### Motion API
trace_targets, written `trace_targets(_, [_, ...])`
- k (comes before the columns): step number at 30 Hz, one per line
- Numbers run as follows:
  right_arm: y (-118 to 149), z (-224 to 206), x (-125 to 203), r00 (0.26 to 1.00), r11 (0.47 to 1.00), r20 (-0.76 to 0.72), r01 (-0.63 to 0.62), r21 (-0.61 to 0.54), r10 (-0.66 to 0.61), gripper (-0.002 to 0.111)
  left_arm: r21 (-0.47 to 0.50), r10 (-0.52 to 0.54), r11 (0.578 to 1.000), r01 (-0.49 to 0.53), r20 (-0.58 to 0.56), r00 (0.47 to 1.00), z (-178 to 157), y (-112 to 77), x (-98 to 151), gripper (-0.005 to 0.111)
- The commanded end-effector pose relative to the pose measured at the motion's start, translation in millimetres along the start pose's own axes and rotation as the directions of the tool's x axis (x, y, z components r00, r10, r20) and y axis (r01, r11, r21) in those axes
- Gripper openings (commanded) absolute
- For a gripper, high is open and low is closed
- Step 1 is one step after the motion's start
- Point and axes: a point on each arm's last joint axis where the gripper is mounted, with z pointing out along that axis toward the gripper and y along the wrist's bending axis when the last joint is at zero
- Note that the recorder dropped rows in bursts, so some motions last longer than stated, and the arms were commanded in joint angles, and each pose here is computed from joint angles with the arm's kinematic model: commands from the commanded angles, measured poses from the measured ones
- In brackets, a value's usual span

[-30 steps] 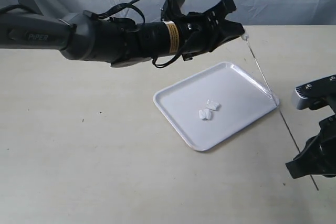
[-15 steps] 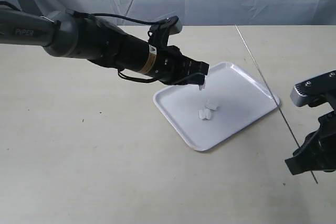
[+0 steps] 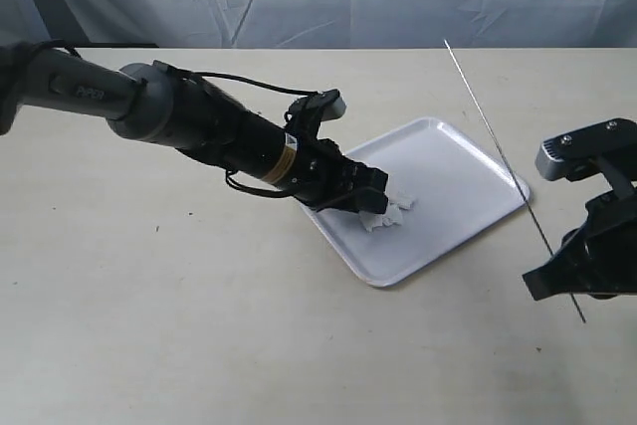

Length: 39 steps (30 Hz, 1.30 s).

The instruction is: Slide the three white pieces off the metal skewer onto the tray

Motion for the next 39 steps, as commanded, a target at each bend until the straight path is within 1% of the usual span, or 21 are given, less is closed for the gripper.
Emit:
trace_targets(1, [-3,-3,-15,0.999,1.000,0.039,0.001,0.012,-0.002,-0.001,-0.008,0.066,0.998,-0.065,0.082,0.995,-27,-10.9,-19,0.036])
trace_targets(3, [-5,0,-23,0.999,1.000,0.037,0.000,0.012,-0.001,-0.001,-0.005,0.092,0.996,-0.092,0.119,0.989,-42,-18.3,-27,0.036])
trace_targets(5, [-8,6,-32,1.000,1.000,0.023,-0.002,0.010,0.002,-0.001,0.011,0.142,0.989,-0.146,0.168,0.976,-65,-31.8,-38,0.036])
trace_targets(6, [-11,13,-42,1.000,1.000,-0.006,-0.008,-0.001,0.008,-0.001,0.024,0.193,0.979,-0.202,0.209,0.959,-85,-45.4,-45,0.036])
trace_targets(10, [-17,26,-65,0.999,1.000,-0.034,-0.004,-0.010,0.003,-0.001,0.020,0.258,0.960,-0.278,0.310,0.915,-131,-71.0,-58,0.036])
trace_targets(12, [-20,34,-73,0.999,1.000,-0.049,-0.004,-0.013,0.004,-0.001,0.026,0.278,0.952,-0.305,0.349,0.895,-153,-83.1,-60,0.036])
trace_targets(15, [-26,52,-82,0.996,1.000,-0.085,0.017,-0.023,-0.019,-0.001,0.028,0.305,0.940,-0.341,0.387,0.870,-180,-95.8,-55,0.036])
trace_targets(18, [-30,69,-88,0.992,0.999,-0.122,0.030,-0.033,-0.034,-0.001,0.029,0.328,0.928,-0.371,0.409,0.852,-206,-102.2,-43,0.036])
trace_targets(20, [-33,82,-91,0.988,0.998,-0.146,0.043,-0.041,-0.048,-0.001,0.023,0.350,0.918,-0.397,0.426,0.834,-223,-107.0,-34,0.032])
trace_targets(22, [-35,91,-93,0.986,0.997,-0.156,0.058,-0.044,-0.064,-0.001,0.020,0.350,0.917,-0.399,0.440,0.827,-237,-108.8,-25,0.030])
trace_targets(25, [-39,103,-99,0.985,0.997,-0.158,0.060,-0.040,-0.065,-0.001,0.022,0.356,0.912,-0.410,0.457,0.815,-255,-113.4,-12,0.029])
trace_targets(31, [-38,121,-104,0.981,0.994,-0.166,0.098,-0.042,-0.103,-0.001,0.013,0.380,0.897,-0.442,0.489,0.785,-277,-126.7,6,0.029])
trace_targets(35, [-29,128,-103,0.975,0.991,-0.180,0.126,-0.052,-0.133,-0.001,0.001,0.396,0.888,-0.460,0.507,0.765,-285,-133.9,11,0.029])
trace_targets(39, [-26,130,-103,0.972,0.989,-0.182,0.137,-0.055,-0.145,-0.001,-0.003,0.402,0.884,-0.467,0.513,0.758,-288,-136.5,12,0.029])
